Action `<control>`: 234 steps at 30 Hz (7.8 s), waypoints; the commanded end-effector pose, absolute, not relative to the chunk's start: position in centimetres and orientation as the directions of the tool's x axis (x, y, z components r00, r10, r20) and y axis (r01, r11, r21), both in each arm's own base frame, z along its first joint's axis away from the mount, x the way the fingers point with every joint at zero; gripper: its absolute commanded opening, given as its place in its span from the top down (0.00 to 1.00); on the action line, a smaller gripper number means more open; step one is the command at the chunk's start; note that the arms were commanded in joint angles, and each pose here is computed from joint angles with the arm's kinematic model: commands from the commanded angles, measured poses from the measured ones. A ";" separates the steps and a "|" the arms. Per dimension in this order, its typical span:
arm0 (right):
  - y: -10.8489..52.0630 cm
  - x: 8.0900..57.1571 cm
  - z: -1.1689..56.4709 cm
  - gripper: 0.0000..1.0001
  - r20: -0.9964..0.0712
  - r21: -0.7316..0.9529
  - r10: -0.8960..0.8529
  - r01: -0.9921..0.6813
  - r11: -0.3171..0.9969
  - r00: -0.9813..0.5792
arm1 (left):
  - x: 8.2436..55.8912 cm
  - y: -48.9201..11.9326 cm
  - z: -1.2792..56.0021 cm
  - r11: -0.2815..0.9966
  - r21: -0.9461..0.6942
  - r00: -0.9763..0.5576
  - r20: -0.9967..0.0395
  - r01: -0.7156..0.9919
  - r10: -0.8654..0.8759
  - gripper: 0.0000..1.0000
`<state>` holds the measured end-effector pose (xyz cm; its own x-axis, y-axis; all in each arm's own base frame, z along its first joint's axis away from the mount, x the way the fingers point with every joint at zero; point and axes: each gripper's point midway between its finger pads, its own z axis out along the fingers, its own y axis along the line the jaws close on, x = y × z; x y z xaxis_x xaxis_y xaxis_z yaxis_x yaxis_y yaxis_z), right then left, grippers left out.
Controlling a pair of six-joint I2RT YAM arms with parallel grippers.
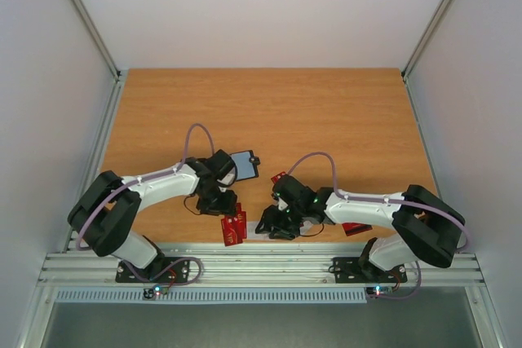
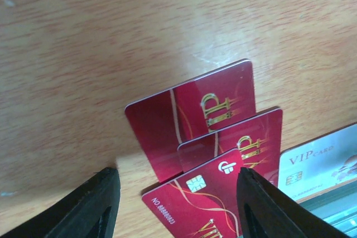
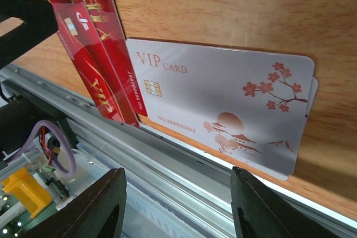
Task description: Put the credit cards into the card holder
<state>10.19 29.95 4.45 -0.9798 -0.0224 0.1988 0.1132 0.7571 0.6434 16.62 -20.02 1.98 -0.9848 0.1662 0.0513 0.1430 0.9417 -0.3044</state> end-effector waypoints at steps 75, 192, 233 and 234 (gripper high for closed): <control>38.1 6.4 1.1 0.46 0.069 0.660 -0.079 -0.014 0.751 -0.994 | 12.1 -18.8 0.9 0.939 -0.334 -0.982 0.138 0.080 0.132 0.84; 30.6 28.5 31.7 0.99 -0.279 0.955 -0.133 -0.290 0.066 -0.951 | 31.9 -26.5 31.6 0.120 -0.918 -0.917 -0.389 0.378 -0.088 0.75; 30.7 32.2 13.8 0.53 0.046 0.820 -0.078 -0.007 0.572 -0.996 | 31.2 -19.2 9.5 0.709 -0.705 -0.998 -0.044 -0.003 -0.048 1.00; 30.8 32.2 13.4 0.54 0.054 0.819 -0.081 -0.002 0.573 -0.995 | 31.1 -19.1 9.2 0.716 -0.698 -0.998 -0.038 -0.005 -0.044 1.00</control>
